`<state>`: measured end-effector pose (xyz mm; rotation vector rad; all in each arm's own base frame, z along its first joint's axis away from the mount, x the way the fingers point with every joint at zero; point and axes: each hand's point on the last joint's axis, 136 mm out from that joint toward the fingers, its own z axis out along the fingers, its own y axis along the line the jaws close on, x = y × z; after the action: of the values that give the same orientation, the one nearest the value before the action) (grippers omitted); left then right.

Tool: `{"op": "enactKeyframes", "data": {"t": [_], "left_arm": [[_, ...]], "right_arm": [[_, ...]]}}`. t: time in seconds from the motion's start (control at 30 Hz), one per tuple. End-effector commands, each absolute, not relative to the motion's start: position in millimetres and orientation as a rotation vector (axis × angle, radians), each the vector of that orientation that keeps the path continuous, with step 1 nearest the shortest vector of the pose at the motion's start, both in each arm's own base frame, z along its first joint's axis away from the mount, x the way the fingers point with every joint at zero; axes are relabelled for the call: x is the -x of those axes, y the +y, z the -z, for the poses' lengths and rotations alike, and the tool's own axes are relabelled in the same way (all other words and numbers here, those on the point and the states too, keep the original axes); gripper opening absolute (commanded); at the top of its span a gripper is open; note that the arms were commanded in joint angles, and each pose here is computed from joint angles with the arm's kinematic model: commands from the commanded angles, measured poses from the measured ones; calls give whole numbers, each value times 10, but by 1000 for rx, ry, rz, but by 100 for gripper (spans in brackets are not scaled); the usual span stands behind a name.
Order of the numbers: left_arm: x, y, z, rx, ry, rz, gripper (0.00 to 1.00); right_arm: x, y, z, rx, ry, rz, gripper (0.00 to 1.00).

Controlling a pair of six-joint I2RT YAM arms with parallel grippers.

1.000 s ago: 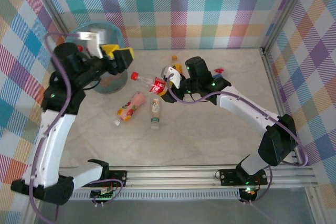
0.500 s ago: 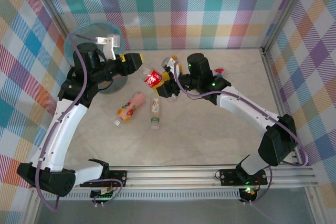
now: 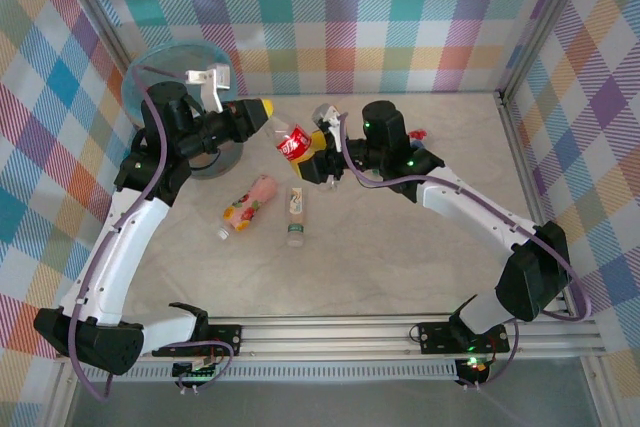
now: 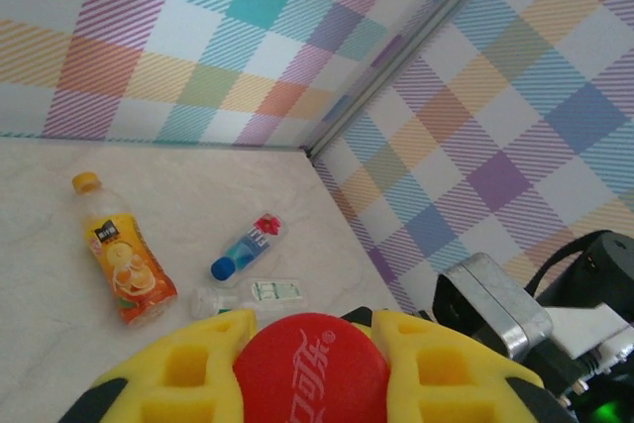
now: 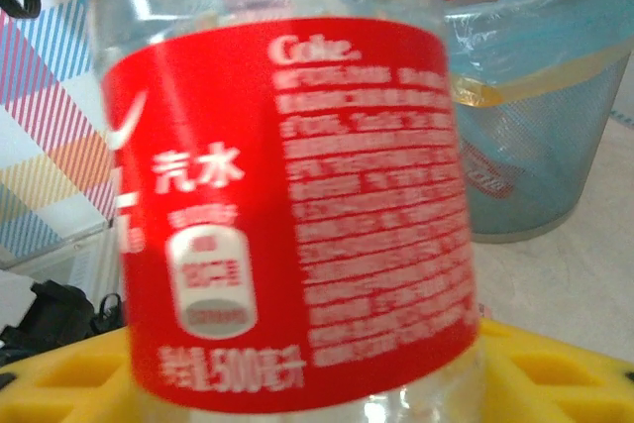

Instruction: Put the plastic bottles in the bin

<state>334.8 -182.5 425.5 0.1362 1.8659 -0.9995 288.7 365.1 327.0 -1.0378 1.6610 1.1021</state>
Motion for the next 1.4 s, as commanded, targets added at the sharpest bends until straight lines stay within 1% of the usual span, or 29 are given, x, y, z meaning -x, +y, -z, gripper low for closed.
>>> {"op": "enactKeyframes", "data": {"t": [0.0, 0.07, 0.1, 0.33, 0.47, 0.6, 0.8, 1.03, 1.2, 1.37], "left_arm": [[-3414, -1635, -4551, -58, 1796, 881, 0], [-3484, -1467, -4688, 0, 1777, 769, 0], [-3519, -1377, -4762, 24, 1765, 710, 0], [-3871, -514, -5391, 204, 1659, 317, 0], [-4156, 100, -5511, 335, 1631, 95, 0], [-4489, 521, -5489, 397, 1613, -13, 0], [-5019, 930, -5218, 405, 1626, -173, 0], [-5658, 1021, -4529, 331, 1728, -220, 0], [-5904, 1056, -4034, 309, 1806, -238, 0], [-5990, 1103, -3557, 318, 1901, -252, 0]], "right_arm": [[-2904, 3610, -3500, 1010, 1603, -1086, 80], [-2987, 3597, -3557, 974, 1611, -1050, 96], [-3028, 3587, -3588, 958, 1613, -1031, 100], [-3222, 3621, -3746, 938, 1625, -951, 100], [-3244, 3685, -3791, 954, 1630, -976, 100], [-3211, 3772, -3829, 975, 1638, -1053, 100], [-3173, 3823, -3864, 985, 1645, -1107, 100], [-3168, 3813, -3768, 991, 1680, -1101, 100], [-3146, 3804, -3680, 1002, 1706, -1102, 100], [-3156, 3806, -3571, 1007, 1732, -1097, 100]]}}
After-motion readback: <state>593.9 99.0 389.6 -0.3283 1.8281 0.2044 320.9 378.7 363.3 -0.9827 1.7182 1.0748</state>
